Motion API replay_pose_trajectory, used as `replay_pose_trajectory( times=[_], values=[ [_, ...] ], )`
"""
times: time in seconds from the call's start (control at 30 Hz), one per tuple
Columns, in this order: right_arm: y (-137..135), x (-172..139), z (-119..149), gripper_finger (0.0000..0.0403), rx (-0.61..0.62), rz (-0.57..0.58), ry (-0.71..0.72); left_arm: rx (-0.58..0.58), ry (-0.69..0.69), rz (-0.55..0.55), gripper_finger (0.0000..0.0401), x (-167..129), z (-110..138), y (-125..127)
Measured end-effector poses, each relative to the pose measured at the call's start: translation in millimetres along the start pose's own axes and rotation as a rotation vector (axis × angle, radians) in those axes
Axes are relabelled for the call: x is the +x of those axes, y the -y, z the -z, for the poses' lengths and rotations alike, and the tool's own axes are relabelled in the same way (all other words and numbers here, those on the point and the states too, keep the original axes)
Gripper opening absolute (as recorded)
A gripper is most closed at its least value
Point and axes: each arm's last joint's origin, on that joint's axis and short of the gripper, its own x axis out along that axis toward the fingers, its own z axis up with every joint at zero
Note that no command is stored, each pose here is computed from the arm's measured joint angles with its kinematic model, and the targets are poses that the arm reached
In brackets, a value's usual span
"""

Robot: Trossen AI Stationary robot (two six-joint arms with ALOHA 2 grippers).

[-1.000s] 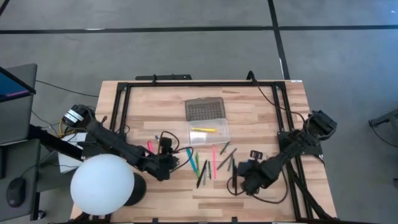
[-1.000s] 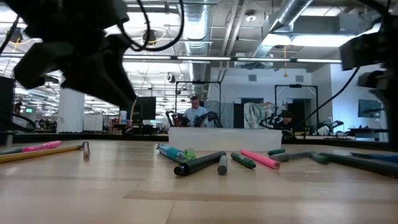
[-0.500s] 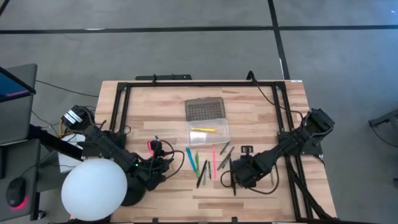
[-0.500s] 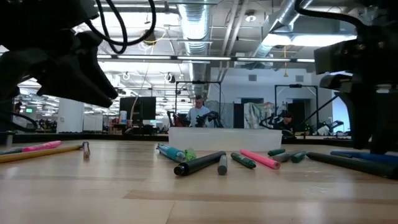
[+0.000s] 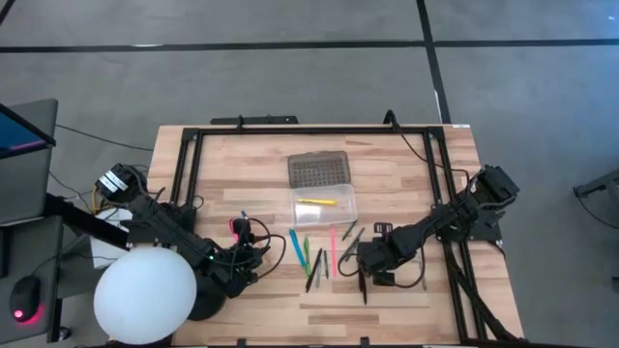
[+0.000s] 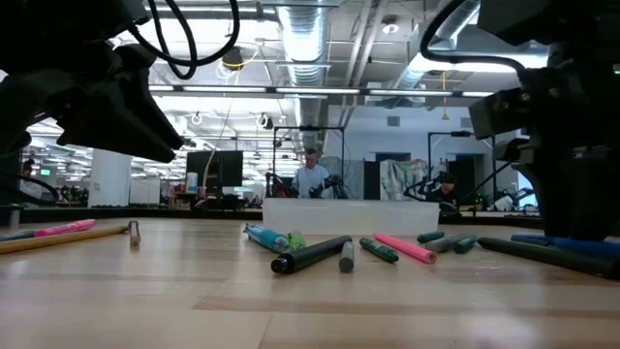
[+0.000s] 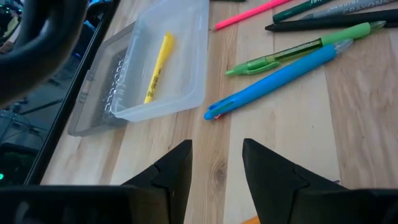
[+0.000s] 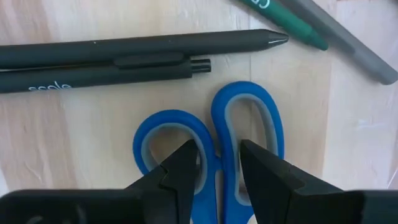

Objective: Pick & place school supplies into a supply box
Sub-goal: Put the blue scissor into the supply box

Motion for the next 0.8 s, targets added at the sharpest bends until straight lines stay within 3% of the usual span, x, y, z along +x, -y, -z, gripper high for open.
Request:
replay_pose_trajectory(
  times=[0.17,0.43,0.8],
  values=[
    [1.3,0.4,-0.7,0.0111,-0.003,0.004,0.003,0.0,0.001,-0.003,0.0137,0.1,0.0,-0.1],
    [1.2,0.8,-1.3,0.0045,-0.024,0.021,0.019,0.004,0.0,-0.009,0.0137,0.1,0.3,-0.4],
    [2.4,1.6,-1.6,0.0098,-0.013,0.051,0.032,0.003,0.0,-0.009,0.0137,0.1,0.3,-0.4]
  ],
)
